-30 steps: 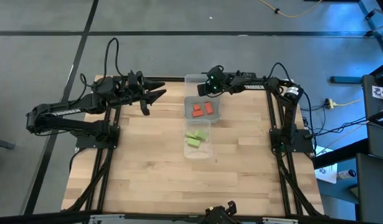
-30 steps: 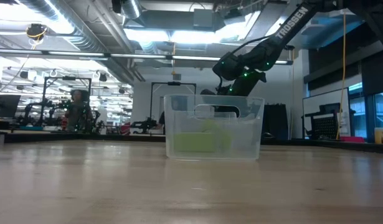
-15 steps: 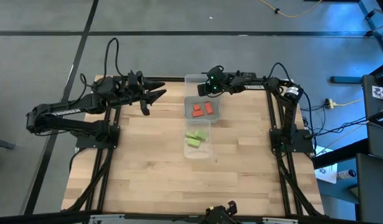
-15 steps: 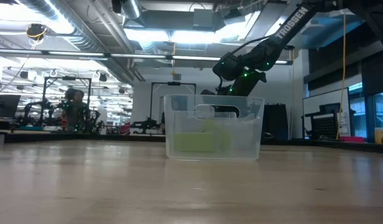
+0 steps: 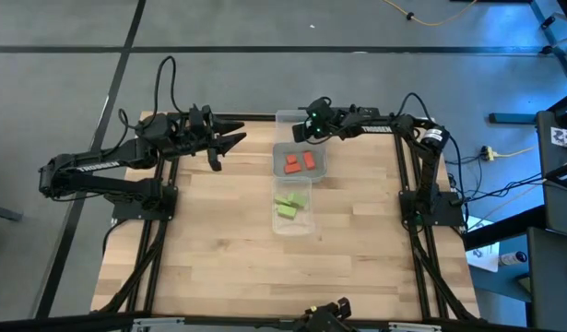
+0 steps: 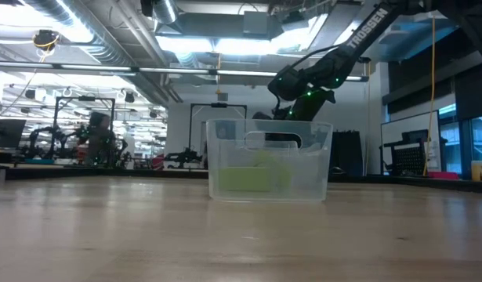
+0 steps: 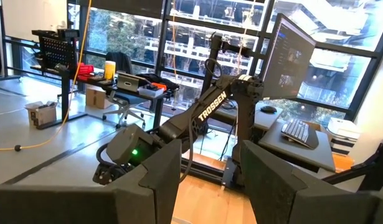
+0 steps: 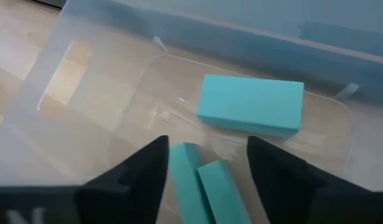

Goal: Sort & place blocks by color
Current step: Return to Home Position

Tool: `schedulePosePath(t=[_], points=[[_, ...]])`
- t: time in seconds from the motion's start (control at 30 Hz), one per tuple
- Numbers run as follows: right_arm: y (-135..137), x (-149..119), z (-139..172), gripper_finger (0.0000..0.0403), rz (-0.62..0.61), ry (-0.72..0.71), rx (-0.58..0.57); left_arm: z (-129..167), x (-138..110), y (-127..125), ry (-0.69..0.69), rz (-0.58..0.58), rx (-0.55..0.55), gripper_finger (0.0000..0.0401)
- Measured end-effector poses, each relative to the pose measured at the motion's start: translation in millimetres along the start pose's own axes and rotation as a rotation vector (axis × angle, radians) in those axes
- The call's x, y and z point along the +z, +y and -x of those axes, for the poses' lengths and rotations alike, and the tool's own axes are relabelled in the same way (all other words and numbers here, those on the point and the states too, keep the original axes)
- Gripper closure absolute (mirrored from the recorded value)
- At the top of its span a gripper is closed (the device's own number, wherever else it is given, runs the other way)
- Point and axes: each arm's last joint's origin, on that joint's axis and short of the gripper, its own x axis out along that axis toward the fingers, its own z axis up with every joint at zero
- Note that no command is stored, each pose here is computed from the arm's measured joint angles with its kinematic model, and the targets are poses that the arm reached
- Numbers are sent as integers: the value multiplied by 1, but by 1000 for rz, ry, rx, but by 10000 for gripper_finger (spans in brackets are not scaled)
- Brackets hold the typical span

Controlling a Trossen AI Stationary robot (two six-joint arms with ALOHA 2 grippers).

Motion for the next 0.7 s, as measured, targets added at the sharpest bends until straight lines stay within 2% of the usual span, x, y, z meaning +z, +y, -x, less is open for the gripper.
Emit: schedulePosePath(t=[0.17, 0.37, 0.53, 0.7], points=[[5, 8, 16, 155, 11, -33, 35, 0, 0, 0, 0, 0, 0, 244], [16, 28, 63, 159, 165, -123, 155, 0, 0, 0, 0, 0, 0, 244], [26, 35, 129, 161, 343, -141, 358, 0, -1, 0, 12, 11, -7, 244], [42, 26, 205, 161, 499, -172, 669, 3, 0, -1, 19, 53, -44, 244]])
